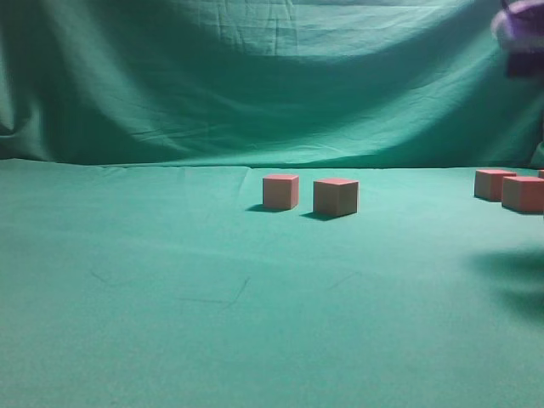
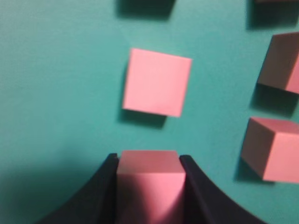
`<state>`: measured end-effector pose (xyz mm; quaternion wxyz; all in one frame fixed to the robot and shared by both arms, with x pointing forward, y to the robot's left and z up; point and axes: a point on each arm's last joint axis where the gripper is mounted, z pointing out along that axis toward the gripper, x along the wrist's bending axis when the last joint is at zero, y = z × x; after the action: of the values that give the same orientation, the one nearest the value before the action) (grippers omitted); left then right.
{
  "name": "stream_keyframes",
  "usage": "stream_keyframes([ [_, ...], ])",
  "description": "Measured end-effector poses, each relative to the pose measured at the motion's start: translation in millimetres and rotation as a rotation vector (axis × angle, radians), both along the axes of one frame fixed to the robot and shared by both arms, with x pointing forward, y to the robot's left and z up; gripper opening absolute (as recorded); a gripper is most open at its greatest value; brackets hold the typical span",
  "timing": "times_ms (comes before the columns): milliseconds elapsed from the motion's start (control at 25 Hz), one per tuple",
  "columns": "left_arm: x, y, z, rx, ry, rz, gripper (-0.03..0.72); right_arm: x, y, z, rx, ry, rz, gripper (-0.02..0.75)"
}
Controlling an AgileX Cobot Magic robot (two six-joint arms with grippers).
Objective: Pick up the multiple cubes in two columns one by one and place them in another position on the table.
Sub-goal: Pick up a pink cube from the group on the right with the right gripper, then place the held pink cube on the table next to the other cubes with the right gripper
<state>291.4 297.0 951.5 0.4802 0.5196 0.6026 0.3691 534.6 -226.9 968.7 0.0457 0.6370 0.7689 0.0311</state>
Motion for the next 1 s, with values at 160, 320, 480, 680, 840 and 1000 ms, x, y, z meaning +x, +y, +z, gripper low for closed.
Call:
stream_keyframes([
  [160,0.0,0.0,0.0,0.0,0.0,0.0,0.0,1.1,36.8,40.8,0.056,-0.027,0.111,0.262],
  [320,0.0,0.0,0.0,0.0,0.0,0.0,0.0,-0.3,91.6,79.9,0.119,-0.127,0.219,0.262],
  [480,0.0,0.0,0.0,0.0,0.0,0.0,0.0,2.4,150.7,102.8,0.187,-0.191,0.293,0.262],
  [680,0.0,0.0,0.0,0.0,0.0,0.0,0.0,12.6,215.9,88.8,0.183,-0.145,0.387,0.262],
  [840,0.0,0.0,0.0,0.0,0.0,0.0,0.0,24.6,256.1,62.6,0.168,-0.101,0.401,0.262],
  [1000,0.0,0.0,0.0,0.0,0.0,0.0,0.0,39.6,278.3,39.7,0.154,-0.108,0.351,0.262],
])
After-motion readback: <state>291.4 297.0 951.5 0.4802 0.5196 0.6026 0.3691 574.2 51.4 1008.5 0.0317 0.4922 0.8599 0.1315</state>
